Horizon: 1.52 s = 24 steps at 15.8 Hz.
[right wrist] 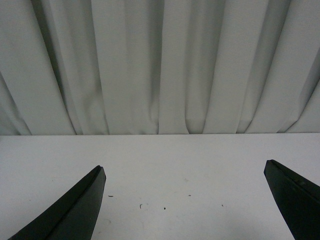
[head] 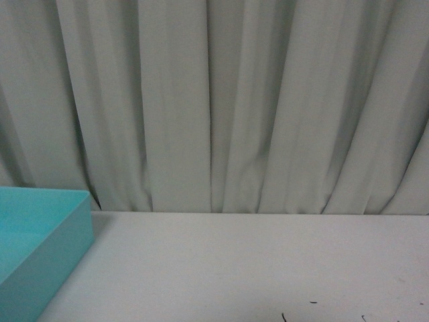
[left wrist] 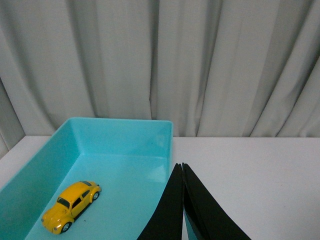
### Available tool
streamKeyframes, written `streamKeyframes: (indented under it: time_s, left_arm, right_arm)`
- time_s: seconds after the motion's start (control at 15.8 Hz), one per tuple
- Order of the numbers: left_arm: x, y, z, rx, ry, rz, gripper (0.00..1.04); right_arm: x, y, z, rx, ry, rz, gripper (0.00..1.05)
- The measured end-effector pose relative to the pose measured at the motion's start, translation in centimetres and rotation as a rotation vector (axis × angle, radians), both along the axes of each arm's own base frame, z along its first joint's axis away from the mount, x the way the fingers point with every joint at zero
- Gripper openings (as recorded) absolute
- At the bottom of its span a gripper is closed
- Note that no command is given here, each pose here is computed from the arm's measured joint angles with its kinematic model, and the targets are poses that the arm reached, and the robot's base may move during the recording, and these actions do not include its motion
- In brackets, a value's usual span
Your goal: Wind up and store yellow beetle toy
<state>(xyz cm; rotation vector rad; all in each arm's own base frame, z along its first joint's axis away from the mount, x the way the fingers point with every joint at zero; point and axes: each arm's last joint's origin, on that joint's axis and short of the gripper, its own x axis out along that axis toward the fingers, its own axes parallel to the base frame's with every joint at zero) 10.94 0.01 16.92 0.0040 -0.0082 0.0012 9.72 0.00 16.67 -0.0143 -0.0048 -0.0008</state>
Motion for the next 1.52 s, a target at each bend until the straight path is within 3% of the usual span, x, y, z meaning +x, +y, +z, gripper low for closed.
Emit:
streamKeyframes:
  time_s: [0.25,0.51,0.57,0.83,1.52]
  left_arm:
    - [-1.2,0.0,-0.3,-0.002,0.004,-0.001,0.03]
    - [-1.2,0.0,-0.3,-0.001,0.004,-0.001,0.51]
    - [-1.2,0.0,-0.3,-0.001,0.004,-0.001,0.79]
    - [-1.2,0.0,-0.3,0.0,0.004,-0.001,0.99]
    - [-1.2,0.0,-0.3,-0.001,0.003,-0.001,0.98]
  right_arm:
    - [0.0,0.0,0.0,0.0,0.0,0.0,0.98]
    - [0.0,0.0,0.0,0.0,0.0,0.0,0.98]
    - [0.0,0.0,0.0,0.0,0.0,0.0,0.98]
    - [0.0,0.0,0.0,0.0,0.0,0.0,0.98]
    - [0.0,0.0,0.0,0.0,-0.001,0.0,0.98]
